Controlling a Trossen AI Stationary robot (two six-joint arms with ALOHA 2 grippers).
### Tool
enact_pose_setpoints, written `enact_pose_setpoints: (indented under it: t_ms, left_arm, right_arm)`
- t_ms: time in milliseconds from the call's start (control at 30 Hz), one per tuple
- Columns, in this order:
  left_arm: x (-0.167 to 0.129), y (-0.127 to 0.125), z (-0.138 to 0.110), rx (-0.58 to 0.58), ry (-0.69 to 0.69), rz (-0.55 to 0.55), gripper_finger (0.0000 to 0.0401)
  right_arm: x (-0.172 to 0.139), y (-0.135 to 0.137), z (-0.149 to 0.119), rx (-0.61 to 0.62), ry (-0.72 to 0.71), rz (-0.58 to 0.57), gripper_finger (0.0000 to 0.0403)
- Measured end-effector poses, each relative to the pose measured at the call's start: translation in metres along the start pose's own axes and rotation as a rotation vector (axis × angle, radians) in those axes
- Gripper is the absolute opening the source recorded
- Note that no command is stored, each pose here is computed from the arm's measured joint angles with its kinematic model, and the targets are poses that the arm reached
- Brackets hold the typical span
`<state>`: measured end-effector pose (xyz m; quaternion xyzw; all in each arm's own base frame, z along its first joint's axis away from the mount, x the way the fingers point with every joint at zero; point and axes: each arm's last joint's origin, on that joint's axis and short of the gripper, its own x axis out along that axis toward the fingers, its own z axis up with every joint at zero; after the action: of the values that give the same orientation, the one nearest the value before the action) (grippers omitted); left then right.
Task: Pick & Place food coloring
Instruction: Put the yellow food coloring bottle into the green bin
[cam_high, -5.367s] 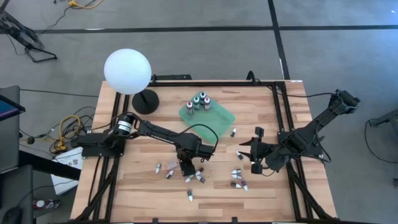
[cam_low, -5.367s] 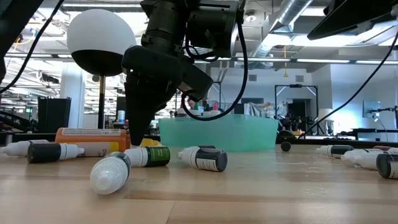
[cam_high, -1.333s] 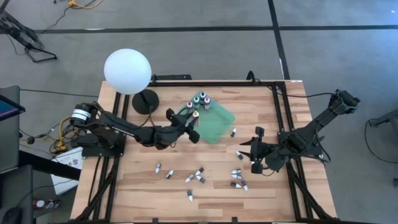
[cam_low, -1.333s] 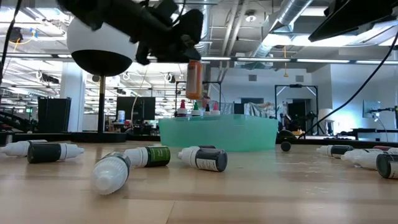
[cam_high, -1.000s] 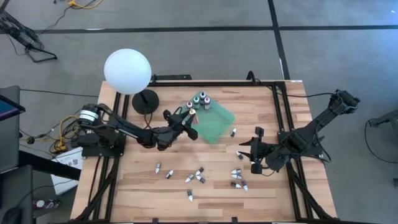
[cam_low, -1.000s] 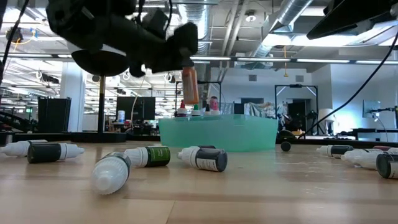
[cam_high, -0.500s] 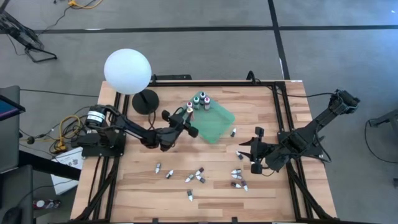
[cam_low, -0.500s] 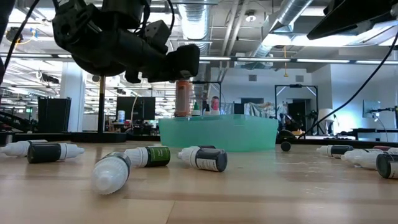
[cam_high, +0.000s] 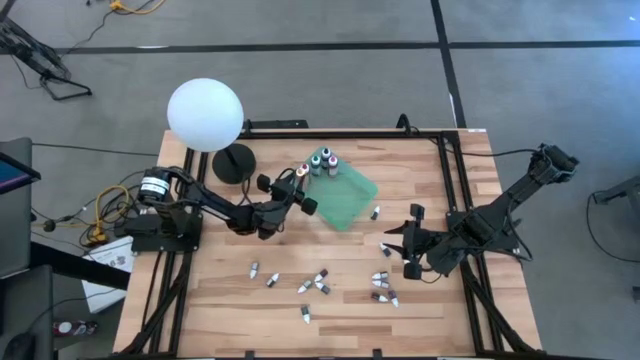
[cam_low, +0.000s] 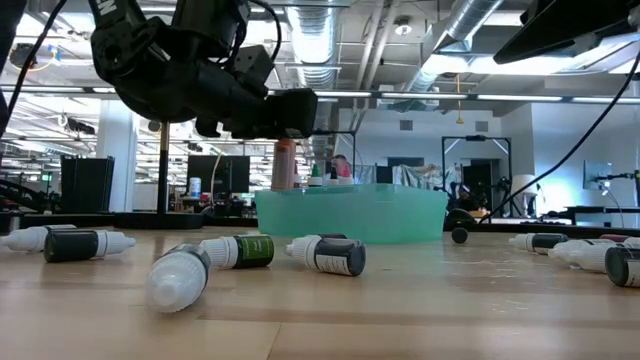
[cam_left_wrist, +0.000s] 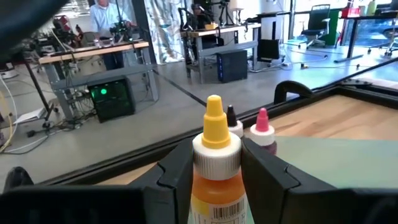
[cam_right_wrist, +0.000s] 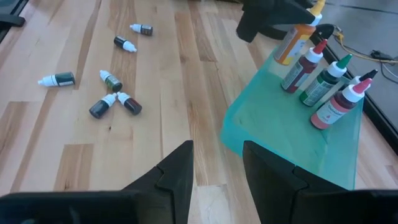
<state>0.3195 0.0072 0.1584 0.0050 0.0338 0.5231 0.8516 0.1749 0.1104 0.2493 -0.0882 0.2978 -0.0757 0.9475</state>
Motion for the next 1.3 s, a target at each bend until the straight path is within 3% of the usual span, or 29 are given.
enact_pose_setpoints:
  t_ms: [367,833,1300]
  left_arm:
    - [-0.004,0.018,-0.022,-0.052,0.036,0.013,0.0108]
    - [0.009,0.023,-0.023,-0.102,0.064,-0.063,0.0132]
    - [0.009,0.025,-0.033,-0.056,0.126,-0.065,0.0128]
  right_arm:
    - [0.000,0.000,0.000,0.001,-0.002,0.001,0.0131]
    - [0.000,0.000,0.001,0.005,-0.004,0.000,0.0131]
    - [0.000,0.000,0.001,0.006,-0.005,0.000,0.0131]
